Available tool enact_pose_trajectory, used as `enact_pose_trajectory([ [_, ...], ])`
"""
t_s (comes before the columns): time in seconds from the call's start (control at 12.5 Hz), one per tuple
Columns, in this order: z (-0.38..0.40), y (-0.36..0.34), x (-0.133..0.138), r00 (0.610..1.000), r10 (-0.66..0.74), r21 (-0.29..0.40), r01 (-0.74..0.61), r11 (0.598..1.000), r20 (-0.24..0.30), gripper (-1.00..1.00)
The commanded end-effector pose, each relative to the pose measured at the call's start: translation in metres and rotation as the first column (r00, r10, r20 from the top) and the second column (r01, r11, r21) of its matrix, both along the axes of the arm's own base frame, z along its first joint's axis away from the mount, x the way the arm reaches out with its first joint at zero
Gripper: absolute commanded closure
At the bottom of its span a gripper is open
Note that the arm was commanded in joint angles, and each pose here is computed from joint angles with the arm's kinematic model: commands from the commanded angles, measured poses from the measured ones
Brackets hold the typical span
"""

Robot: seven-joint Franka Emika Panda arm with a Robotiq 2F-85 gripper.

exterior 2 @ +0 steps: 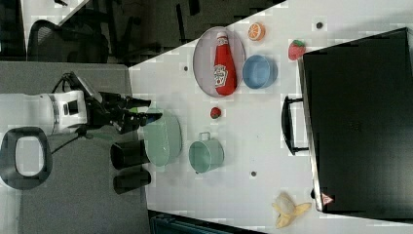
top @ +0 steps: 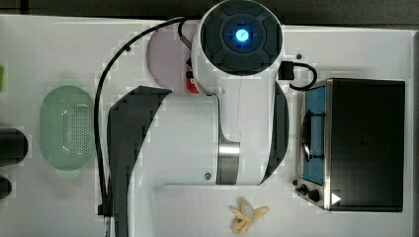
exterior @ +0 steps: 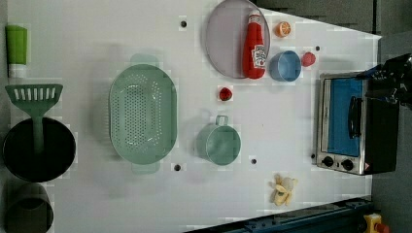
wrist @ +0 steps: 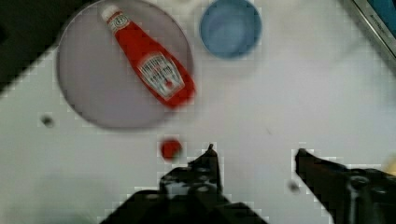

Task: Pick ketchup from plate and place it on table.

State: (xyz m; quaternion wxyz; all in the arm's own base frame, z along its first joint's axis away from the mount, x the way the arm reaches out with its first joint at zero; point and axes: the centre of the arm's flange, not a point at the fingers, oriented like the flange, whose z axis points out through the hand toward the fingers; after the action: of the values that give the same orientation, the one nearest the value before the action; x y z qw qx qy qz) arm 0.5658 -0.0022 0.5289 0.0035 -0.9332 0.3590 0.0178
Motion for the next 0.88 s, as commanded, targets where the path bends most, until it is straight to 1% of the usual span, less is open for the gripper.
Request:
enact_pose_trajectory([
  [0.08, 0.080, -0.023, -0.100, 0.995, -0.092, -0.006, 0.092, 0.996, -0.027, -0.58],
  [0.24, 0.073, -0.022, -0.094, 0.996, -0.086, -0.005, 0.086, 0.996, -0.032, -0.99],
  [0.48, 0.042, -0.015, -0.068, 0.998, -0.044, -0.002, 0.044, 0.999, -0.042, -1.00],
  [0.72, -0.008, -0.004, -0.034, 0.998, 0.021, 0.008, -0.021, 1.000, -0.064, -1.00],
  [0.88, -0.045, 0.005, -0.011, 0.996, 0.063, 0.019, -0.062, 0.998, -0.068, -1.00],
])
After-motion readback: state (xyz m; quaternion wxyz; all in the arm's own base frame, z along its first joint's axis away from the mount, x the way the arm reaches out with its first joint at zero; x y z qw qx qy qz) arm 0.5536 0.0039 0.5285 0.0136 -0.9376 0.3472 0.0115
